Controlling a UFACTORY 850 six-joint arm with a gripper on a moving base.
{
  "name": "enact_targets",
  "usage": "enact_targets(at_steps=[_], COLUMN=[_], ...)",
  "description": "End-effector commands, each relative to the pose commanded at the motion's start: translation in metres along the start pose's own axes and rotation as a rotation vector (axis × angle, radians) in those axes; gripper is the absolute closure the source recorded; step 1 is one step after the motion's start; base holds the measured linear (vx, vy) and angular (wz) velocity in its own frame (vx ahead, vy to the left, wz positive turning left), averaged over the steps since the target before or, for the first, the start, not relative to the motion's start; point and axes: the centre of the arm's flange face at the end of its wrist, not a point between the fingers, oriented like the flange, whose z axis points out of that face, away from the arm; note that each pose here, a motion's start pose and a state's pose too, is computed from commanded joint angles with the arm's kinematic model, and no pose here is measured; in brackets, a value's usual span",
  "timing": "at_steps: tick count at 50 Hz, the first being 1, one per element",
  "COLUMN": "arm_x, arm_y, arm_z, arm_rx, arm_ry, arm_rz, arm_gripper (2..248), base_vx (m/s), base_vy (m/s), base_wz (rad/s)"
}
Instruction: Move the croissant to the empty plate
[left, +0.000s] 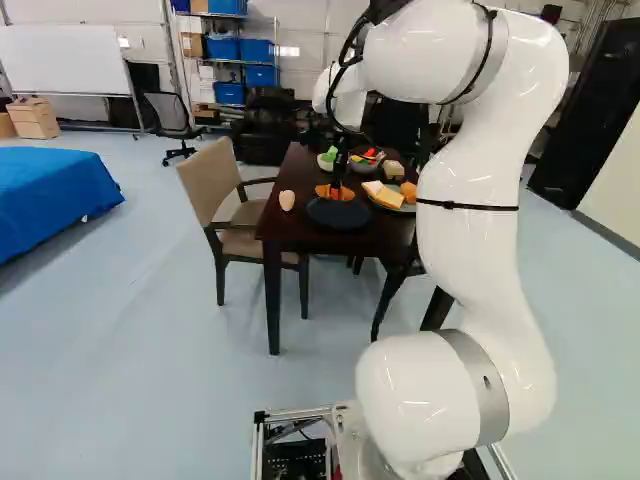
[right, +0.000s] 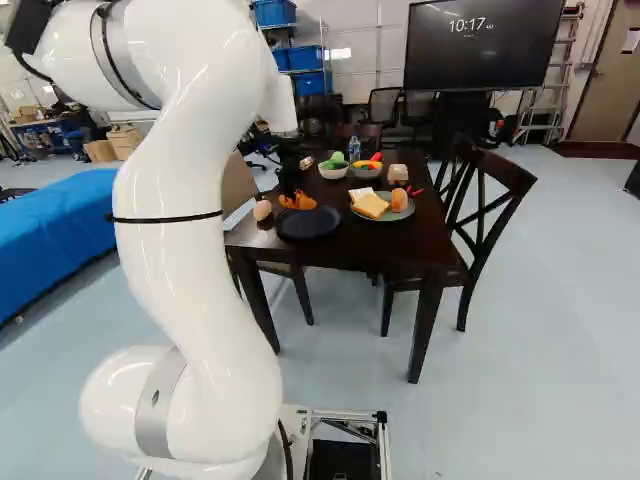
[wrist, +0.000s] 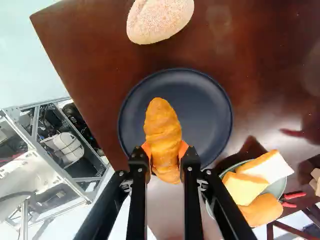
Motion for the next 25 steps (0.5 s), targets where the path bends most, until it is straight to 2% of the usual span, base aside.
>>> enact_targets(at_steps=[13,25], arm_x=[0.001,-0.015], arm_y=[0.01,0.022], arm_z=[0.02,0.039], arm_rx=[0.009,0.031], arm_ry=[-0.005,-0.019], arm_rz=[0.006,0.035], arm_gripper=[175,175], base_vx=[0.0,0.0], base_vy=[0.0,0.0], base_wz=[0.0,0.0])
